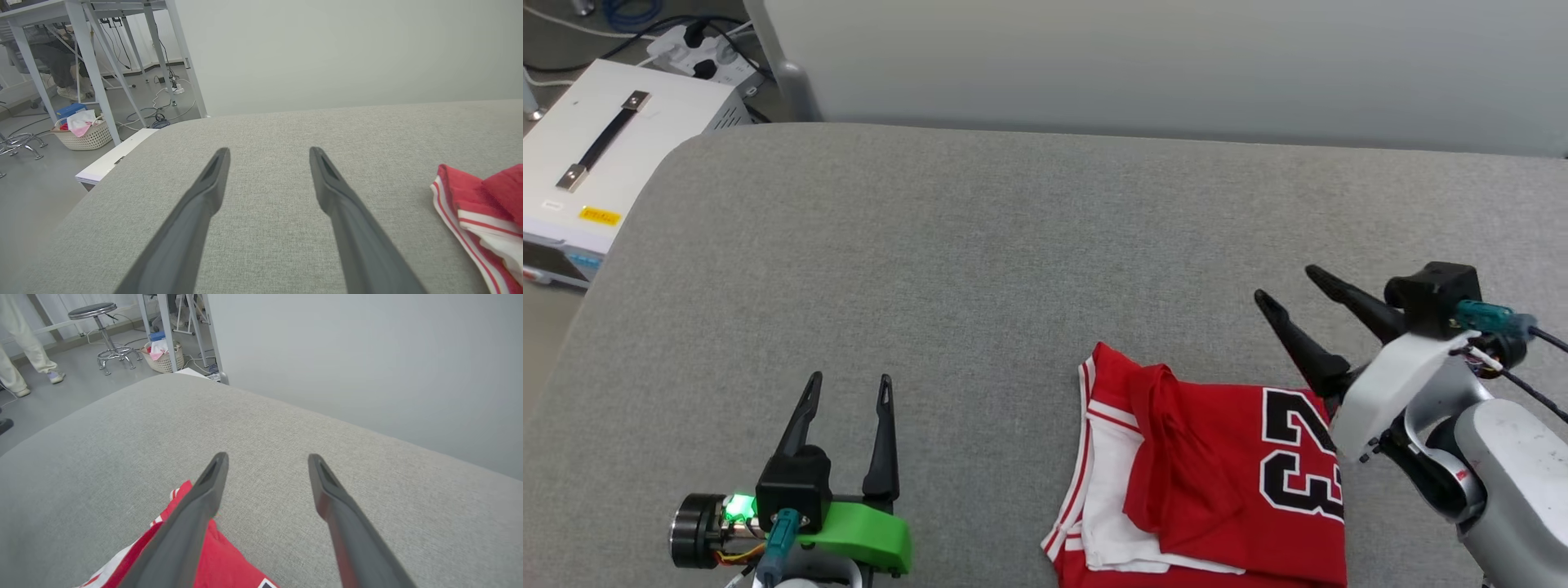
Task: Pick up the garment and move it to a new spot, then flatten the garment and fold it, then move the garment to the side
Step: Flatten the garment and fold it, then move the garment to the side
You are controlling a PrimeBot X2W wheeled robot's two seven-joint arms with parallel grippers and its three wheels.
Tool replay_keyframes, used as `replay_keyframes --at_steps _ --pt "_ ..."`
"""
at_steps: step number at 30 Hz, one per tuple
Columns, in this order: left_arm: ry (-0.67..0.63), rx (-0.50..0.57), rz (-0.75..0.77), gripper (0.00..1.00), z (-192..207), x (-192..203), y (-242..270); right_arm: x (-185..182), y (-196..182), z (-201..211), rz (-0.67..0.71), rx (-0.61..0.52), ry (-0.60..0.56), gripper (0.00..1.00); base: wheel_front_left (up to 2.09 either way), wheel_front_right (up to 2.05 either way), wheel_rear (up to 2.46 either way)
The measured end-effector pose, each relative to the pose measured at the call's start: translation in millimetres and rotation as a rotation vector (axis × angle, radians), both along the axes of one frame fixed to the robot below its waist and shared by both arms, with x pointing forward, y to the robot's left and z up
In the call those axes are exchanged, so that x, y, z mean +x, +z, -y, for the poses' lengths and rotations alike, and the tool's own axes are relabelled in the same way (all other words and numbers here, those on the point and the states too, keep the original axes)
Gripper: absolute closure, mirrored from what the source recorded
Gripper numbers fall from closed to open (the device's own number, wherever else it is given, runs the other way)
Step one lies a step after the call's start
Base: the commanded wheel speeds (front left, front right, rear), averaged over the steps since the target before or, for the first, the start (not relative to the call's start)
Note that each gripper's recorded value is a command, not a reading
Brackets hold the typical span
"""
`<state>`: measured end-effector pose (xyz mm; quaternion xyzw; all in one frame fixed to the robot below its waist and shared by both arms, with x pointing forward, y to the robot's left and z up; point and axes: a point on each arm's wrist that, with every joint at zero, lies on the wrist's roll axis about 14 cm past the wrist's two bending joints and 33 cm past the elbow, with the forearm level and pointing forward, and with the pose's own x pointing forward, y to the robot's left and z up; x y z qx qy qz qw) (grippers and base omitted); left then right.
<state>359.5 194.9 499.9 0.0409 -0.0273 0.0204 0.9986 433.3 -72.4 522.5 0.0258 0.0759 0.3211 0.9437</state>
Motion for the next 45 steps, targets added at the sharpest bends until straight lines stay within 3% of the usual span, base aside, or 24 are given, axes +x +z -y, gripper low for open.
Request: replay_keyframes --at_steps 9,15,31,45 --pt "-0.054 0.004 0.029 0.00 15 2 9 -6 37 78 0.265 0.058 -0.312 0.00 0.00 0.00 0.00" --pt "-0.076 0.007 0.049 0.00 21 1 15 -29 47 100 0.350 0.103 -0.437 0.00 0.00 0.00 0.00" --pt "-0.073 0.015 0.075 0.00 18 -12 23 -81 25 96 0.310 0.140 -0.519 0.00 0.00 0.00 0.00" --pt "-0.066 0.018 0.068 0.00 15 -17 21 -90 17 96 0.305 0.086 -0.522 0.00 0.00 0.00 0.00"
